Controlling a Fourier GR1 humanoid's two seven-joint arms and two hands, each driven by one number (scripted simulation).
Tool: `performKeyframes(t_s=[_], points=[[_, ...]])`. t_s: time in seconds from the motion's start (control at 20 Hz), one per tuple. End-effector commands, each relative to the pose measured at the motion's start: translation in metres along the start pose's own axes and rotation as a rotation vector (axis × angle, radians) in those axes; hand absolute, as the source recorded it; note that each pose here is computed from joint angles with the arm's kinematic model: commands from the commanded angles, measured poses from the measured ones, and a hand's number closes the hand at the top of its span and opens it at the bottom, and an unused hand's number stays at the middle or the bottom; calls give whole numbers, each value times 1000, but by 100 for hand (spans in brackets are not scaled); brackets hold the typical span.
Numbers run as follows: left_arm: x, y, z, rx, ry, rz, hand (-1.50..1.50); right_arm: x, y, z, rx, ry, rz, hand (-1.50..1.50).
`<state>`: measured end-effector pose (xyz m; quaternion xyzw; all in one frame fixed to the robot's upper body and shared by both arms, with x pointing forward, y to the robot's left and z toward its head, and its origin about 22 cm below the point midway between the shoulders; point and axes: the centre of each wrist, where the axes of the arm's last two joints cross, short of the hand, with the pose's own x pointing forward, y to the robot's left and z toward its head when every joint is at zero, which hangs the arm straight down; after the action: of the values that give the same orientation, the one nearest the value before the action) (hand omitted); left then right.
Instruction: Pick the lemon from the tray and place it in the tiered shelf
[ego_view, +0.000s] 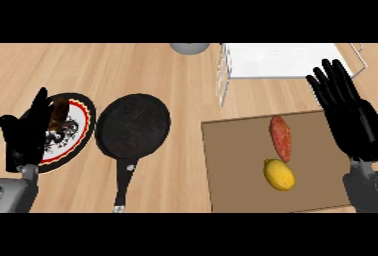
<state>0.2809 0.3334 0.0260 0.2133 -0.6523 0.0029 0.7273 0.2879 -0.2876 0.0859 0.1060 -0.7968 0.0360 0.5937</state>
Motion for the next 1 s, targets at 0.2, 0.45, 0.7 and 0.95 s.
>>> performKeyframes(t_s=[0.2, 0.45, 0.7, 0.95], points=[[38, -41, 20, -85, -169, 131, 0, 11, 38, -20, 478, 97, 61, 150], [42, -48, 35, -120, -145, 178, 0, -29, 10, -12, 304, 224, -108, -150], [39, -42, 33, -115, -143, 171, 0, 17, -47, -14, 545, 91, -65, -150], [39, -36, 37, -103, -136, 158, 0, 84, -41, -32, 807, 166, 311, -150]])
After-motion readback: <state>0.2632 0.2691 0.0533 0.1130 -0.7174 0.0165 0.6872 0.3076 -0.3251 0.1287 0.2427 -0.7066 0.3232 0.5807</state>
